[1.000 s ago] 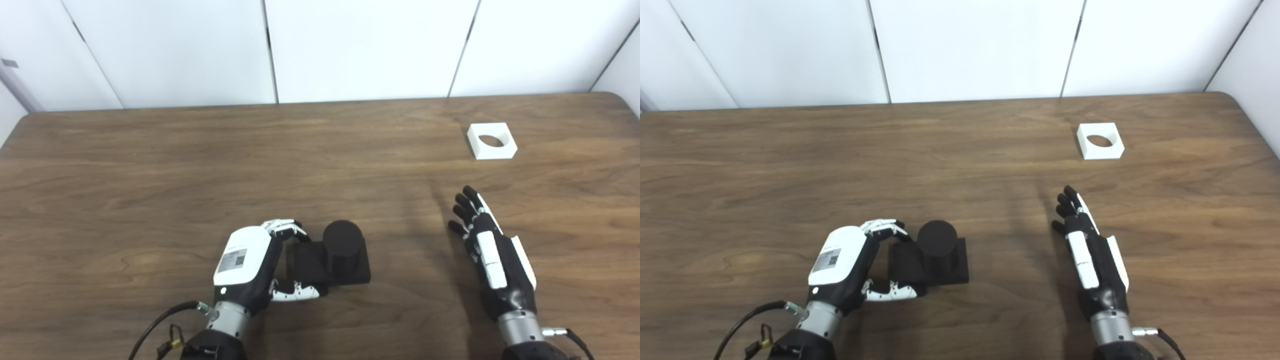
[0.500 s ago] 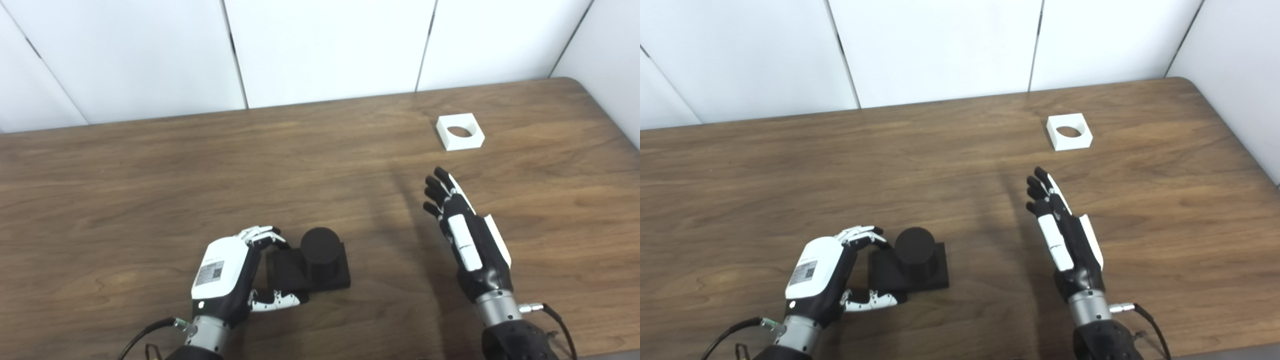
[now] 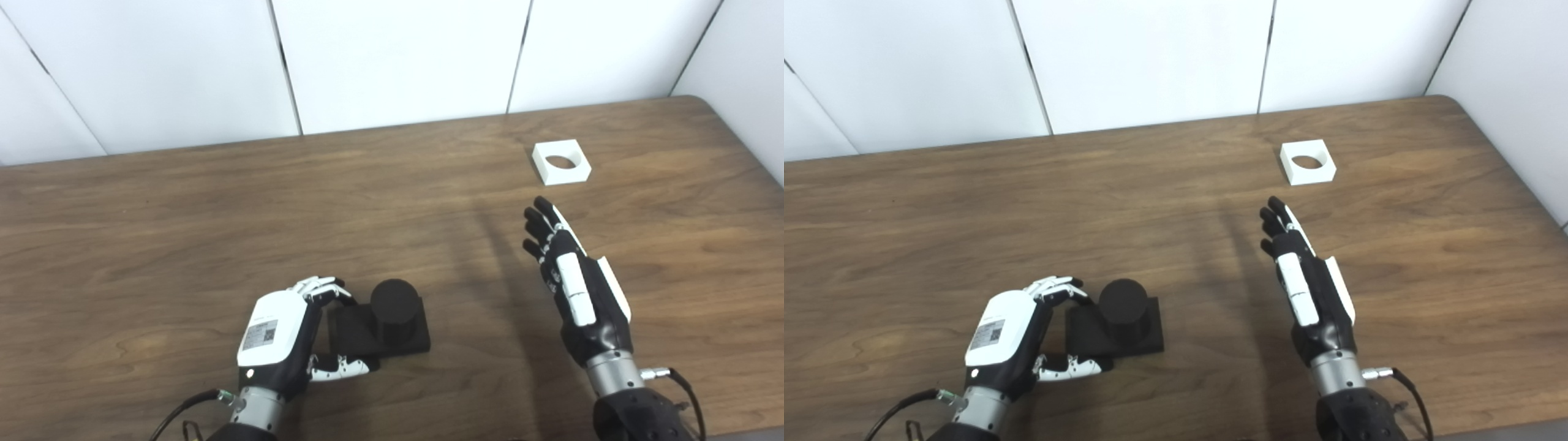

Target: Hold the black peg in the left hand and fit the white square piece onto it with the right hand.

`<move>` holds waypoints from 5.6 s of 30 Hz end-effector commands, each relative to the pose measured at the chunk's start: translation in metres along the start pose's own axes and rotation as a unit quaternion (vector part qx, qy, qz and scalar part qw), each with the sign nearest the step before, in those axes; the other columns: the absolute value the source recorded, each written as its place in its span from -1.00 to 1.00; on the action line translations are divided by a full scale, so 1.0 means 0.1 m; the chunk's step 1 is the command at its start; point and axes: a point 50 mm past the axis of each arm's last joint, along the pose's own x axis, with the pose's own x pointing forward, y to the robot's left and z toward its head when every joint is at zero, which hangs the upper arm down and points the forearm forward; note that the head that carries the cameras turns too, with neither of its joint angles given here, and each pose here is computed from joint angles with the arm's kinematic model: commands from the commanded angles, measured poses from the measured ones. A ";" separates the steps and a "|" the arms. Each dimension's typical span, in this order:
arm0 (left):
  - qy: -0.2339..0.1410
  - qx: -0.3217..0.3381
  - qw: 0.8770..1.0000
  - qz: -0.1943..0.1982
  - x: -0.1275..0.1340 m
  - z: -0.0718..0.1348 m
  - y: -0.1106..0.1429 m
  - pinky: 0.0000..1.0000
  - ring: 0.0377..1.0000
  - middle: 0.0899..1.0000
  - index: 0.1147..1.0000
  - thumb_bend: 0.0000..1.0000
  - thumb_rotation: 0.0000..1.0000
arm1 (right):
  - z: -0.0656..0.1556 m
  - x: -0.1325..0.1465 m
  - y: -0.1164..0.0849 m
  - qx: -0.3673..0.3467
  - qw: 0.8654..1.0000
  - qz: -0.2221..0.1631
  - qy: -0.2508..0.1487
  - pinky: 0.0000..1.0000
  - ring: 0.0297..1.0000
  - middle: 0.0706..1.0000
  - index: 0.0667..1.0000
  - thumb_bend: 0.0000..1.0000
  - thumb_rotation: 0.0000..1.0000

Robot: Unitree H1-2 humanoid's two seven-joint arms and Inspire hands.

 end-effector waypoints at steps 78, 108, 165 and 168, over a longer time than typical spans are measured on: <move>0.038 -0.011 0.996 -0.083 -0.13 -0.31 -0.45 0.55 0.66 0.53 -0.16 0.02 -0.92 | 1.13 2.83 -0.97 -0.669 0.731 0.084 0.105 0.95 1.00 1.00 0.88 1.00 -0.49; 0.038 -0.013 0.996 -0.081 -0.16 -0.32 -0.42 0.54 0.65 0.52 -0.16 0.03 -0.92 | 0.93 3.05 -0.88 -0.681 0.721 0.083 0.099 0.93 1.00 0.94 0.75 0.88 -0.52; 0.037 -0.020 0.996 -0.079 -0.16 -0.37 -0.36 0.52 0.65 0.52 -0.16 0.03 -0.92 | 0.78 2.93 -1.02 -0.713 0.683 0.101 0.123 0.86 0.91 0.82 0.38 0.65 -0.56; 0.038 -0.018 0.996 -0.079 -0.16 -0.37 -0.36 0.52 0.66 0.52 -0.16 0.03 -0.92 | 0.78 2.93 -1.01 -0.712 0.684 0.102 0.122 0.86 0.91 0.82 0.39 0.65 -0.54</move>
